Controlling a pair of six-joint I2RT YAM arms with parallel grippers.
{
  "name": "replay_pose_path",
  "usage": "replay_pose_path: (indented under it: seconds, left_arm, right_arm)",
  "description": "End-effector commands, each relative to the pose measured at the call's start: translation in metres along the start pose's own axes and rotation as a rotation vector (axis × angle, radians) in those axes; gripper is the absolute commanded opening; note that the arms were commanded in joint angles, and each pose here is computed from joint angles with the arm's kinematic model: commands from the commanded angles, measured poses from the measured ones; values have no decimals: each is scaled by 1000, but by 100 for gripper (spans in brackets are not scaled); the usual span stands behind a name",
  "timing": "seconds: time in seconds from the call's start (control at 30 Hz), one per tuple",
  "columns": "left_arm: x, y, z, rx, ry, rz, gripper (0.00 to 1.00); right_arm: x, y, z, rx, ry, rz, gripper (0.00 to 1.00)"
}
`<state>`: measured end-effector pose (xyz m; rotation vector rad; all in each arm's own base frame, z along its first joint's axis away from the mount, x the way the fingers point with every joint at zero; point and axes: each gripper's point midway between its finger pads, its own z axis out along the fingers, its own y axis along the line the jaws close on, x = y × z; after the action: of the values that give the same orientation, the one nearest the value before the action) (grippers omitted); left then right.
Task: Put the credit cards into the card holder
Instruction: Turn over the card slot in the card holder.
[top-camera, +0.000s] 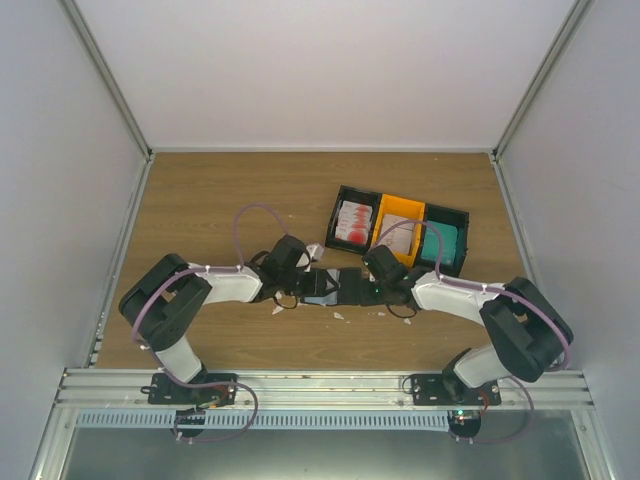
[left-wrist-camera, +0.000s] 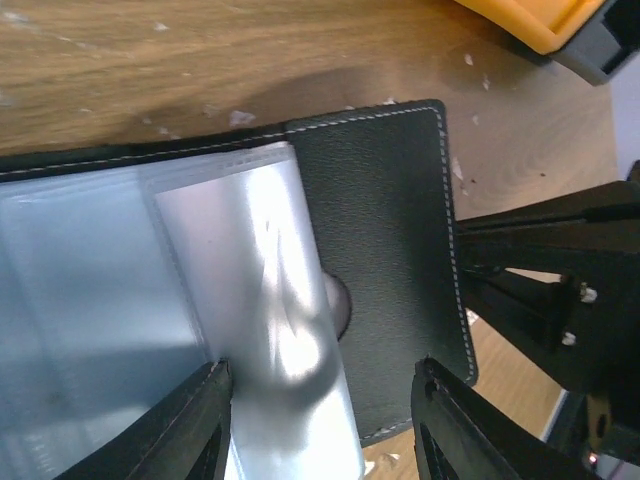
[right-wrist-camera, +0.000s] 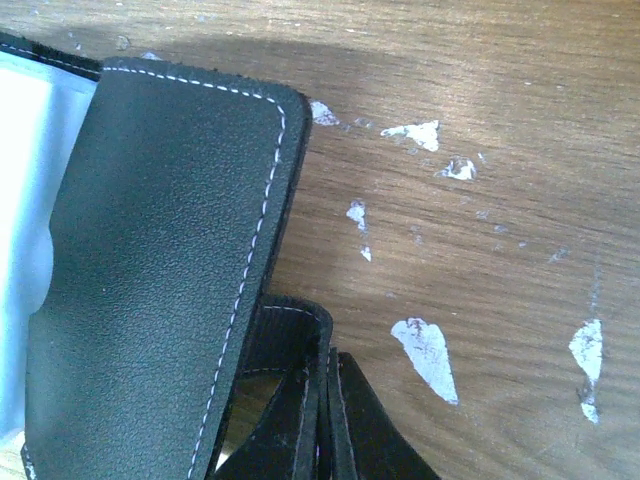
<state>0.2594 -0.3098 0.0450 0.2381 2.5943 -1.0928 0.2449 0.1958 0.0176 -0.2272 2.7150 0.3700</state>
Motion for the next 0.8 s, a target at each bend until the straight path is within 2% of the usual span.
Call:
replay_pose_path:
  seconds: [0.0, 0.13, 0.2, 0.33, 0.4, 0.6, 0.77]
  left_arm:
    - [-5, -31, 6, 129, 23, 60, 50]
    - [-6, -42, 10, 153, 37, 79, 50]
    - [-5, -44, 13, 156, 43, 82, 50]
    - [-7, -47, 15, 157, 44, 89, 51]
    - [-6, -47, 17, 157, 49, 85, 51]
    - [-8, -52, 19, 169, 50, 89, 51]
    - [-7, -60, 20, 199, 64, 90, 50]
  right_arm:
    - [0, 5, 0, -46, -17, -4, 1]
    - [-7, 3, -11, -42, -71, 12, 8]
    - [-9, -4, -17, -13, -96, 28, 15]
    - [-14, -15, -36, 38, -155, 61, 39]
    - [-15, -17, -43, 43, -173, 68, 45]
    - [-15, -4, -49, -37, -177, 40, 46]
    - [-7, 25, -46, -209, -140, -14, 44]
